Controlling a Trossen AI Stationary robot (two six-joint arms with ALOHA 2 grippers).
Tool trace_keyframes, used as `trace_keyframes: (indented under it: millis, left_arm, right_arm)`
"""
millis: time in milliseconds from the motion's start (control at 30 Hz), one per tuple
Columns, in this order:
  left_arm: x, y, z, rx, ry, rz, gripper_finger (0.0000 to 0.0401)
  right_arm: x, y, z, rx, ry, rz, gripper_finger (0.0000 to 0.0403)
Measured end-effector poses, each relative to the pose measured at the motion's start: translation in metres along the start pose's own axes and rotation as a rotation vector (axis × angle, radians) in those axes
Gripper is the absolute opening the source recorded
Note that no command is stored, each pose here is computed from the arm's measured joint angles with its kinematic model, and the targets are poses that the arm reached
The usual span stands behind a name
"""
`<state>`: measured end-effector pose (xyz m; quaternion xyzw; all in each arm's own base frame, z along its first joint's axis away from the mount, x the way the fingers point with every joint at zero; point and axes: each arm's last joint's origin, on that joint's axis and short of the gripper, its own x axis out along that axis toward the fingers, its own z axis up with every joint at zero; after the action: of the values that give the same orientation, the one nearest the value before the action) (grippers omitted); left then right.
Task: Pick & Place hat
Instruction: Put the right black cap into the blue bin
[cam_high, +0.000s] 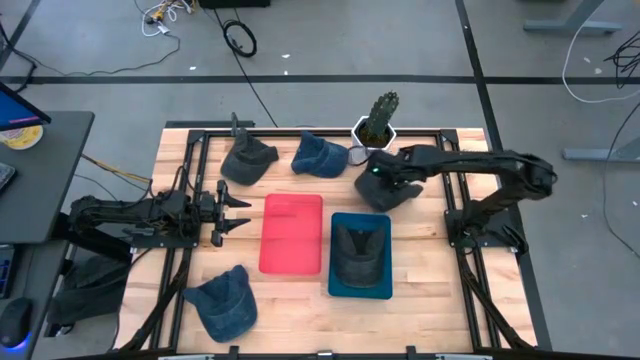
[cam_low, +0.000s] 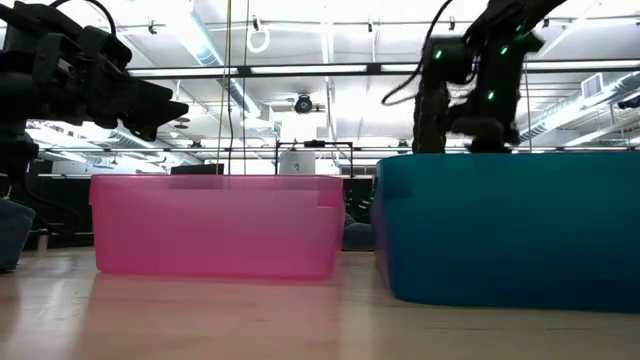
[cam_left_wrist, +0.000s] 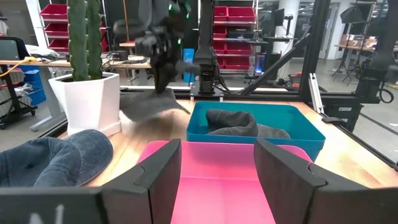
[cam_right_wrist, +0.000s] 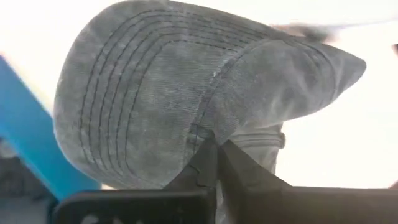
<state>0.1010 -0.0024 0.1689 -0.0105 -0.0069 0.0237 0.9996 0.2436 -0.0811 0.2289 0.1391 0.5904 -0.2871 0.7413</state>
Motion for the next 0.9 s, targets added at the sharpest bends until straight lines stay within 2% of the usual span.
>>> trace_keyframes:
  millis: [133,367,667,900]
  left_arm:
    - [0.0,0.0,0.0,0.0,0.0,0.0,0.0206]
    - [0.0,0.0,0.0,0.0,0.0,0.0,0.0206]
    - [0.0,0.0,0.0,0.0,0.0,0.0,0.0206]
    - [0.0,0.0,0.0,0.0,0.0,0.0,0.0206]
  right_arm:
    - [-0.034,-0.008,-0.012,-0.021,-0.114,0.027,0.0002]
    - [-0.078,0.002,-0.039,-0.265,-0.288,0.141,0.0001]
    - [-0.096,0.052,-0.059,-0.639,-0.355,0.242,0.0]
    - [-0.111,0.095,-0.06,-0.775,-0.387,0.304,0.0]
